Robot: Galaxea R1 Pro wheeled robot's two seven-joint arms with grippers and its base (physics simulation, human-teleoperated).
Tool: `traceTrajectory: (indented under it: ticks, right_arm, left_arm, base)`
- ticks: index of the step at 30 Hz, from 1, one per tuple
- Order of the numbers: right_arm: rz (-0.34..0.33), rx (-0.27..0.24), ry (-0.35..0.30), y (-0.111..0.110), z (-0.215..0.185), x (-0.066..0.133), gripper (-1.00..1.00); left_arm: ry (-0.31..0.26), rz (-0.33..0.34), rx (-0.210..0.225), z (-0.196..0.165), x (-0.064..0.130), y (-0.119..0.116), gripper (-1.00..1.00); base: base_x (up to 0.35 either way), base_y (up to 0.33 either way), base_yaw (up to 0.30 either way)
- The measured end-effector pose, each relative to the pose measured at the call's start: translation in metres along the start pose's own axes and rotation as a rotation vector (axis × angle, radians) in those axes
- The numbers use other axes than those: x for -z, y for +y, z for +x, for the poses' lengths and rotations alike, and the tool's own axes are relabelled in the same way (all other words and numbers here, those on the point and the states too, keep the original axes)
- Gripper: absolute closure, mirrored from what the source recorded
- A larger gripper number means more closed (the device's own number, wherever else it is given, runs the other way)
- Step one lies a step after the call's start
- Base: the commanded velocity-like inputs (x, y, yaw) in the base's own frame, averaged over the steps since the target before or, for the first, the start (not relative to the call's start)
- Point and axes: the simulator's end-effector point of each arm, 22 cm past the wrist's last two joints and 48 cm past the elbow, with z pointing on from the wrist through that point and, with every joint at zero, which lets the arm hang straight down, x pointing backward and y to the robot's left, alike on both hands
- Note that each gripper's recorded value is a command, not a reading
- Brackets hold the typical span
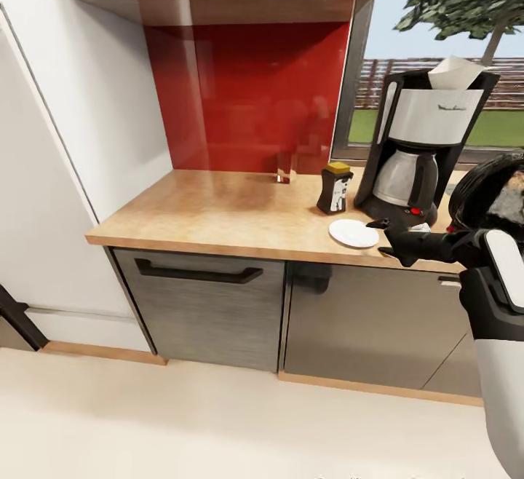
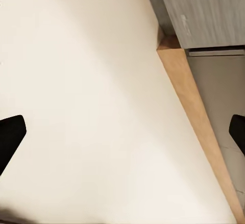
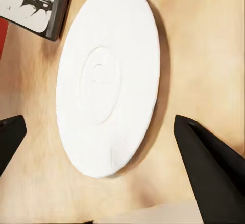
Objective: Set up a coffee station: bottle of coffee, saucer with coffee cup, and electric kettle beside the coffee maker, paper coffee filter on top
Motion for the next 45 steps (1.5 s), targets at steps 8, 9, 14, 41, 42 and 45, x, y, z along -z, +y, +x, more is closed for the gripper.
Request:
traceTrajectory:
  ticks: [8, 9, 14, 41, 42, 45]
  right_arm:
    - [0.002, 0.003, 0.002, -0.001, 0.0, 0.0, -1.0]
    - [0.002, 0.003, 0.003, -0.001, 0.001, 0.0, -1.0]
    - [0.0, 0.001, 0.008, -0.002, 0.003, -0.001, -1.0]
    - [0.015, 0.31, 0.285, -0.213, 0.212, 0.027, -1.0]
    - [0.037, 0.369, 0.273, -0.238, 0.222, 0.032, -1.0]
    - [0.053, 0.595, 0.317, -0.329, 0.271, 0.052, -1.0]
  left_arm:
    - [0.002, 0.0, 0.0, 0.001, 0.0, 0.0, -1.0]
    - [0.001, 0.0, 0.0, 0.001, 0.0, 0.0, -1.0]
    - [0.002, 0.0, 0.0, 0.001, 0.0, 0.0, -1.0]
    - [0.003, 0.005, 0.003, 0.003, -0.001, -0.002, -1.0]
    - [0.003, 0.005, 0.004, 0.003, -0.002, -0.002, -1.0]
    - [0.005, 0.008, 0.006, 0.005, -0.003, -0.004, -1.0]
  base:
    - [-0.216, -0.001, 0.0]
    - [-0.119, 0.0, 0.0]
    - [-0.233, 0.0, 0.0]
    - [-0.038, 0.0, 0.0]
    - [0.0, 0.0, 0.0]
    - [0.0, 0.0, 0.0]
